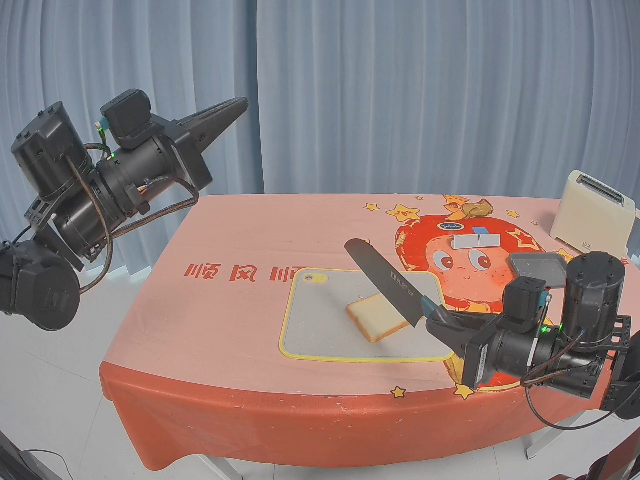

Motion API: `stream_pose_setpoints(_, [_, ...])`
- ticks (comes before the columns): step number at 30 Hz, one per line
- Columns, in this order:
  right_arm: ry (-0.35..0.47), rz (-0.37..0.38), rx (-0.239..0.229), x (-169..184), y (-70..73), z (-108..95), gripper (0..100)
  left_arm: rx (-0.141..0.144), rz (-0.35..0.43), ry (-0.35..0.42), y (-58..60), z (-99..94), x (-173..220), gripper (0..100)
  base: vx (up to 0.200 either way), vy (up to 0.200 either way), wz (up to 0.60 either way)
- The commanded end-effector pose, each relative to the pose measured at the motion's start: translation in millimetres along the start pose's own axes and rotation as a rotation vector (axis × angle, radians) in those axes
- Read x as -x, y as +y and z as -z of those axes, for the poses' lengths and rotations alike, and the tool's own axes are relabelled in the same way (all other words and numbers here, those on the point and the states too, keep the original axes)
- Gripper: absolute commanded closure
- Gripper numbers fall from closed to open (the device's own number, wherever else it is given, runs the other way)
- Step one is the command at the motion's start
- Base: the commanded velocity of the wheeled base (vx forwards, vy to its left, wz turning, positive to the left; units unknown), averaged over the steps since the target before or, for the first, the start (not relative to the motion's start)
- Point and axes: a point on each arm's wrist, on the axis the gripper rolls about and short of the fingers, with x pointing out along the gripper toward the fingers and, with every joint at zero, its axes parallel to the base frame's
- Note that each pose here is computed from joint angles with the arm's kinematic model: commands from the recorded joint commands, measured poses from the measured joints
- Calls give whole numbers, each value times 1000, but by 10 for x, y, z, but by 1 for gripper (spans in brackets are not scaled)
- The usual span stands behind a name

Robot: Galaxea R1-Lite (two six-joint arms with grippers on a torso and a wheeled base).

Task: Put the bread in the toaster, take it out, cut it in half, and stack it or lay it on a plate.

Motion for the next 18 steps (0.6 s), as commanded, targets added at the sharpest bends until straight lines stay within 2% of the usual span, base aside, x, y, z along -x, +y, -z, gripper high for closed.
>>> stream_pose_setpoints(1, [16, 8, -23, -4, 13, -53, 100, 37, 38, 52, -40, 169, -76, 100, 0, 0, 0])
stream_pose_setpoints(2, [19, 8, -24, -4, 13, -50, 100, 39, 41, 54, -48, 177, -81, 100, 0, 0, 0])
stream_pose_setpoints(3, [31, 13, -24, 20, 8, -47, 100, 64, 74, 84, -143, 300, -167, 100, 0, 0, 0])
stream_pose_setpoints(4, [31, 13, -24, 20, 8, -47, 100, 64, 74, 84, -143, 300, -167, 100, 0, 0, 0])
stream_pose_setpoints(5, [34, 14, -24, 39, 5, -61, 100, 89, 96, 122, -211, 487, -256, 100, 0, 0, 0])
stream_pose_setpoints(8, [47, 19, -25, 30, 1, -55, 100, 118, 111, 186, -253, 797, -349, 100, 0, 0, 0])
stream_pose_setpoints(9, [47, 19, -25, 30, 1, -55, 100, 119, 112, 189, -256, 813, -354, 100, 0, 0, 0])
stream_pose_setpoints(11, [51, 31, -24, 20, -1, -46, 100, 135, 132, 216, -311, 1018, -437, 100, 0, 0, 0])
stream_pose_setpoints(13, [49, 49, -24, 16, -12, -45, 100, 145, 133, 236, -311, 1135, -478, 100, 0, 0, 0])
stream_pose_setpoints(18, [56, 62, -25, 14, -27, -28, 100, 161, 114, 287, -372, 1362, -536, 100, 0, 0, 0])
